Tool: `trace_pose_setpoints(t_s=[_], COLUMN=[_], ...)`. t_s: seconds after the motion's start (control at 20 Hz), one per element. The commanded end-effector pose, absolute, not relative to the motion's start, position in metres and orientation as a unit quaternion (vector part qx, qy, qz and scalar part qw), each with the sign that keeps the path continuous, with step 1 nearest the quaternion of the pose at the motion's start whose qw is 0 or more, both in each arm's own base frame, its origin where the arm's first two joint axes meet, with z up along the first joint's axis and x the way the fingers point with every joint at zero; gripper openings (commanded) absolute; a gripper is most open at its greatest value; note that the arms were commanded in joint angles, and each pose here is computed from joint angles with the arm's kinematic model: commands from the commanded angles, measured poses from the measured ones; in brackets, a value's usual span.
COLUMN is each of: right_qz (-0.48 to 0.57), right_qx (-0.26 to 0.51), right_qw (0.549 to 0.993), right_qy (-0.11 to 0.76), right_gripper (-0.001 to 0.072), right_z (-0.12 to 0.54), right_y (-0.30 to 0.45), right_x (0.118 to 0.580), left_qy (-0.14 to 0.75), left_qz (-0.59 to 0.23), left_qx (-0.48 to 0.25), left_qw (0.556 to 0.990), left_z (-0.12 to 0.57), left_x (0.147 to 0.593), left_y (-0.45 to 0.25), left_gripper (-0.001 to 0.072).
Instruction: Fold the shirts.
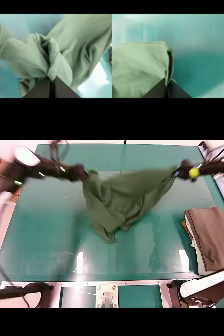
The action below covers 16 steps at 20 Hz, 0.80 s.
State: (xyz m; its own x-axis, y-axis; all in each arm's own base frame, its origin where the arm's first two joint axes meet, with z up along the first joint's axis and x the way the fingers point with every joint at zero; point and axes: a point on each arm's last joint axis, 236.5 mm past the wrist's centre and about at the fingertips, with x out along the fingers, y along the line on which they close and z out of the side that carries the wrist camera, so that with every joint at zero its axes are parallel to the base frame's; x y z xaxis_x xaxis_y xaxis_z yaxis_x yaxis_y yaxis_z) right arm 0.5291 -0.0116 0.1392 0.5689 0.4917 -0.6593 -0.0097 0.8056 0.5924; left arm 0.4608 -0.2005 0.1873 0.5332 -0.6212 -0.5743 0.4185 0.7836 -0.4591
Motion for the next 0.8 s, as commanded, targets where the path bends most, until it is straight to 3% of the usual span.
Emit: trace_pose_setpoints(t_s=[0.0, 0.2, 0.4, 0.55, 0.75], right_qz=[0.175, 0.181, 0.179, 0.157, 0.142], right_qx=[0.190, 0.132, 0.096, 0.075, 0.093], right_qw=[0.914, 0.956, 0.975, 0.984, 0.981], right_qy=[0.312, 0.187, 0.085, 0.045, 0.095], right_gripper=[0.0014, 0.0015, 0.0015, 0.0015, 0.0015], right_z=[0.294, 0.415, 0.485, 0.505, 0.470], right_y=[0.004, 0.036, 0.063, 0.062, 0.046], right_x=[0.478, 0.379, 0.290, 0.262, 0.295], left_qy=[0.268, 0.096, 0.000, 0.027, 0.098], left_qz=[-0.257, -0.264, -0.256, -0.248, -0.228], left_qx=[-0.040, -0.005, 0.025, 0.038, 0.042], left_qw=[0.928, 0.960, 0.966, 0.968, 0.968], left_z=[0.321, 0.461, 0.522, 0.508, 0.461], left_x=[0.408, 0.311, 0.231, 0.224, 0.260], left_y=[-0.154, -0.137, -0.121, -0.116, -0.111], left_gripper=[0.0025, 0.0025, 0.0025, 0.0026, 0.0026])
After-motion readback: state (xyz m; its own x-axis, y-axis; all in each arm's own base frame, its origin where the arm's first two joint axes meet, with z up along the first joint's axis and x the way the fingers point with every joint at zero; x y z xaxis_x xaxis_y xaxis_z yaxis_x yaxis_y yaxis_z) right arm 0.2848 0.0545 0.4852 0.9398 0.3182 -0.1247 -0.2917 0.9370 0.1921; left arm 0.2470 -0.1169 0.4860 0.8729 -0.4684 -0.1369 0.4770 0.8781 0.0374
